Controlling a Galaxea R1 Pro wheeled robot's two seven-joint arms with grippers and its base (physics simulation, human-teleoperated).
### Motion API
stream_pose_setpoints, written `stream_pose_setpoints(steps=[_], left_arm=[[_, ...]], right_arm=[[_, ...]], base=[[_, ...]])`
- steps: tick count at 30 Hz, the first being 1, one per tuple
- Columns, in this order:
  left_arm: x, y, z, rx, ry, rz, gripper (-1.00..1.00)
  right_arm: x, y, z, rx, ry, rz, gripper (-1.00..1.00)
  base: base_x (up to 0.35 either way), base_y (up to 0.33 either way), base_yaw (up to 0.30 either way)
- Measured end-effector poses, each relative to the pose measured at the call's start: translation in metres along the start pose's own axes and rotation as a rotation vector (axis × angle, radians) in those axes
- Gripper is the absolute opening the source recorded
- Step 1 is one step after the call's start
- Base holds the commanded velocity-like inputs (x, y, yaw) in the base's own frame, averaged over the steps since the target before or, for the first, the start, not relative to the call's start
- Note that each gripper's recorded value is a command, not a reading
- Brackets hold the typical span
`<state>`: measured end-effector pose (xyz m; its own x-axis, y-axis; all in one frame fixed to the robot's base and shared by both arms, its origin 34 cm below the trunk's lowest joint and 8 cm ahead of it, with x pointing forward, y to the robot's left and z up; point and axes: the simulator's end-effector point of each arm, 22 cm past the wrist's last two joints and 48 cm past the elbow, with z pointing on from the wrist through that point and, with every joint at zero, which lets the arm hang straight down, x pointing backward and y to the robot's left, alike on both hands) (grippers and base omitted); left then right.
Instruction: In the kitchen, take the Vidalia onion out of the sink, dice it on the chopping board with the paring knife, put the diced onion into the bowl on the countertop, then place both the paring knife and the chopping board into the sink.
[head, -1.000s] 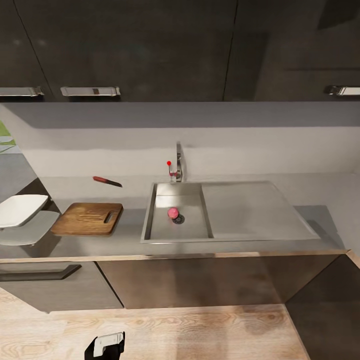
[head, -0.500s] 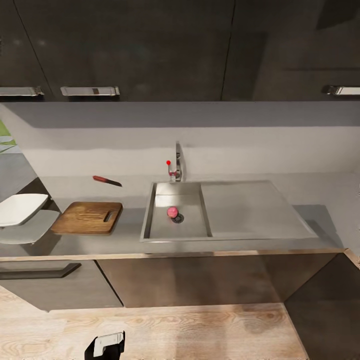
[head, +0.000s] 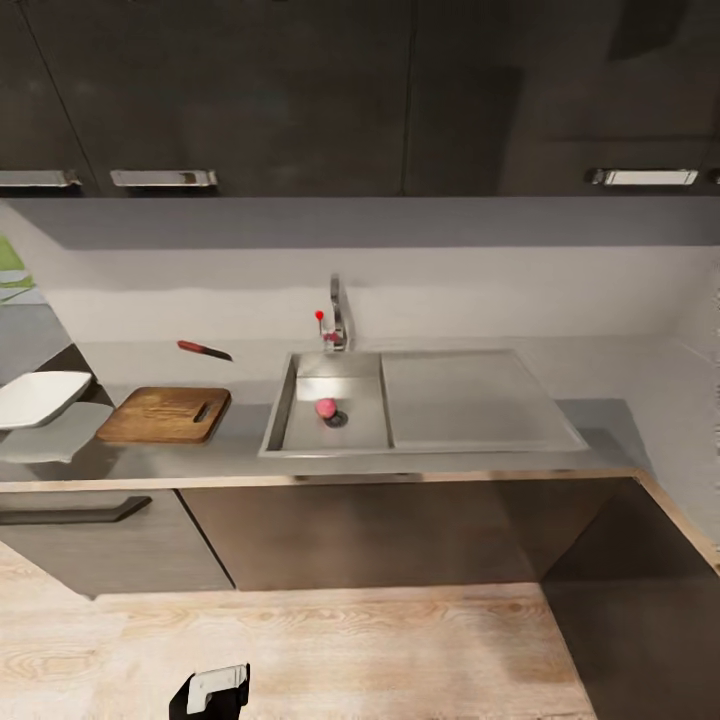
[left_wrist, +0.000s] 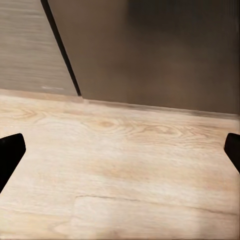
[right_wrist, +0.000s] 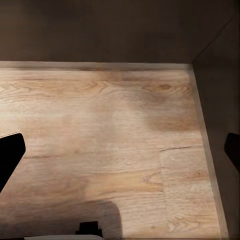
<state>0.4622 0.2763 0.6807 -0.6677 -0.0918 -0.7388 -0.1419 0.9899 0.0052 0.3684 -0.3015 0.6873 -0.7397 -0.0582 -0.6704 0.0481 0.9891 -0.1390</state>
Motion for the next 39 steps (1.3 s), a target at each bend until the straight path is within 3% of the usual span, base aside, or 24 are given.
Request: stream_pose_setpoints(steps=[10, 14, 15, 18, 24, 28, 31, 33, 35, 39], left_arm=[[0.003, 0.000, 0.000, -0.002, 0.011, -0.001, 1.00], [0.039, 0.001, -0.003, -0.006, 0.181, 0.000, 1.00], [0.053, -0.003, -0.005, -0.002, 0.255, 0.002, 1.00], [0.057, -0.021, -0.001, 0.014, 0.331, -0.004, 1.00], [-0.017, -0.022, 0.037, -0.009, 0.341, -0.005, 1.00], [-0.080, -0.020, 0.047, -0.026, 0.359, -0.012, 1.00], [-0.137, -0.024, 0.044, -0.026, 0.338, -0.002, 1.00], [-0.194, -0.038, 0.037, -0.007, 0.275, 0.049, 1.00], [-0.225, -0.049, 0.029, 0.008, 0.234, 0.085, 1.00], [-0.272, -0.059, 0.012, 0.018, 0.176, 0.110, 1.00]], right_arm=[[0.011, 0.003, -0.003, -0.003, 0.025, 0.001, 1.00], [0.041, 0.005, -0.012, -0.006, 0.091, -0.003, 1.00], [0.045, 0.005, -0.013, -0.006, 0.099, -0.004, 1.00], [0.049, 0.005, -0.014, -0.006, 0.107, -0.004, 1.00], [0.053, 0.015, -0.017, -0.015, 0.118, 0.005, 1.00], [0.054, 0.017, -0.017, -0.017, 0.120, 0.008, 1.00], [0.054, 0.018, -0.018, -0.018, 0.121, 0.009, 1.00], [0.055, 0.018, -0.018, -0.018, 0.123, 0.009, 1.00], [0.056, 0.018, -0.018, -0.018, 0.125, 0.009, 1.00], [0.056, 0.018, -0.018, -0.018, 0.126, 0.009, 1.00]], base=[[-0.029, -0.025, 0.000], [0.000, 0.000, 0.000], [0.000, 0.000, 0.000], [0.000, 0.000, 0.000], [0.000, 0.000, 0.000], [0.000, 0.000, 0.000], [0.000, 0.000, 0.000], [0.000, 0.000, 0.000], [0.000, 0.000, 0.000], [0.000, 0.000, 0.000]])
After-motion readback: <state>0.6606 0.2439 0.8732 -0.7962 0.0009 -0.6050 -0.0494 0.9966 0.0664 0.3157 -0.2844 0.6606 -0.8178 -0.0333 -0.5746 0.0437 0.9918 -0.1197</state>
